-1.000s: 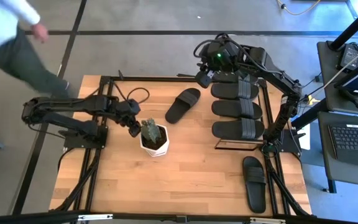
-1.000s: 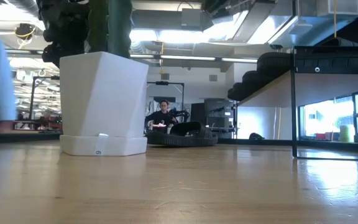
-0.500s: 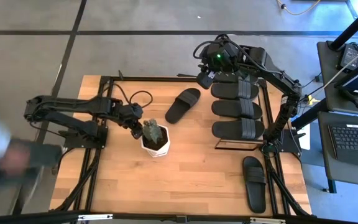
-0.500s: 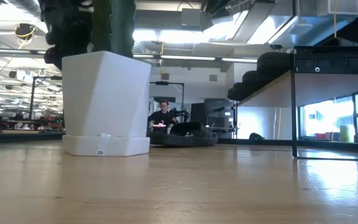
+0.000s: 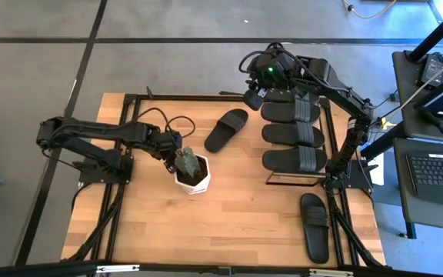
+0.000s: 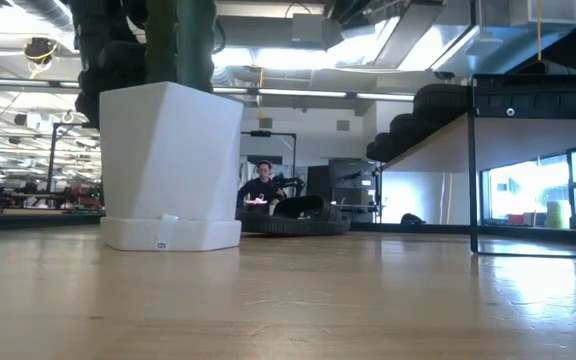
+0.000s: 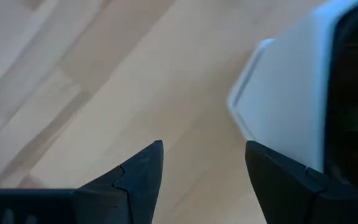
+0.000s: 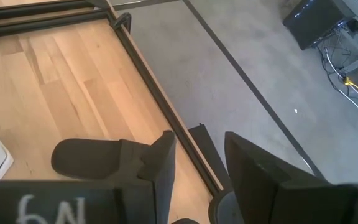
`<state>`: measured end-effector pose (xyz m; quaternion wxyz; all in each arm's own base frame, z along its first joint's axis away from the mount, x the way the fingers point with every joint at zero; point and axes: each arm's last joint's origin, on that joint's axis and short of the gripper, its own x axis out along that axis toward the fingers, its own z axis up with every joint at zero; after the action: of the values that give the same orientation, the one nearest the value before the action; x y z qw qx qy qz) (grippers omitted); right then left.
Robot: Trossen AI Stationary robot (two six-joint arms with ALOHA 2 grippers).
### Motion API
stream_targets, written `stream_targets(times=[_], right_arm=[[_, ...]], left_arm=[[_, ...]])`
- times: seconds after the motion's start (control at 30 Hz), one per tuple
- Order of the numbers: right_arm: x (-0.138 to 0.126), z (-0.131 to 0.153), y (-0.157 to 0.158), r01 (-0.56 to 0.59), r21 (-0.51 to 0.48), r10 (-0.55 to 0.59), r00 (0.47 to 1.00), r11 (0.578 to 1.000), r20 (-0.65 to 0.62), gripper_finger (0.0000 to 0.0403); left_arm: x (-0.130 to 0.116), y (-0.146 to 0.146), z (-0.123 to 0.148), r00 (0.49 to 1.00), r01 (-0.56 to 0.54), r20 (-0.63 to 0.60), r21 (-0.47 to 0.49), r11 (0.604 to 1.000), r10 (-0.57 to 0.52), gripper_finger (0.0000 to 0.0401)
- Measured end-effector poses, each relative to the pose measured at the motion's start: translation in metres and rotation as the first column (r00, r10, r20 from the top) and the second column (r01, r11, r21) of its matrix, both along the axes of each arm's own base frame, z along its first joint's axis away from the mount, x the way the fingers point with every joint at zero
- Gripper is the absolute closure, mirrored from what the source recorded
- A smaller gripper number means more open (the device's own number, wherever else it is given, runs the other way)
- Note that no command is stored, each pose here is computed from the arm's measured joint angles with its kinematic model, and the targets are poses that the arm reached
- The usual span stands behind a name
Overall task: Pick and place slides into the shelf
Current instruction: Move the potted cactus to the bottom center of the table, then put the black slide under the shelf
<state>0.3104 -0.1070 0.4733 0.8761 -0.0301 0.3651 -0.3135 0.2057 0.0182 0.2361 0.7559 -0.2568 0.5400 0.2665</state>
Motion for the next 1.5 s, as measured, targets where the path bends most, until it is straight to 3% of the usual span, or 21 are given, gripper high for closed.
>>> stream_targets(times=[0.3,0.63,0.97,1.27,1.5], right_arm=[[-0.002,-0.003,0.001,0.009,0.018,-0.009,1.0,1.0,-0.029,0.0263],[-0.004,-0.004,0.001,0.016,0.031,-0.015,0.999,0.999,-0.047,0.0263],[-0.004,-0.005,0.001,0.017,0.033,-0.015,0.998,0.999,-0.054,0.0263],[-0.007,-0.008,0.002,0.037,0.058,-0.032,0.996,0.998,-0.079,0.0263],[-0.007,-0.008,0.002,0.05,0.069,-0.046,0.997,0.996,-0.068,0.0263]], left_arm=[[0.022,-0.009,-0.012,0.995,0.096,0.038,-0.016,0.995,-0.096,0.0183],[0.044,-0.022,-0.01,0.953,0.22,0.227,-0.058,0.974,-0.201,0.0183],[0.057,-0.031,-0.019,0.933,0.282,0.262,-0.112,0.953,-0.245,0.0183],[0.054,-0.015,-0.02,0.939,0.278,0.228,-0.071,0.958,-0.256,0.0183],[0.049,0.02,-0.021,0.956,0.239,0.165,0.045,0.97,-0.243,0.0183]])
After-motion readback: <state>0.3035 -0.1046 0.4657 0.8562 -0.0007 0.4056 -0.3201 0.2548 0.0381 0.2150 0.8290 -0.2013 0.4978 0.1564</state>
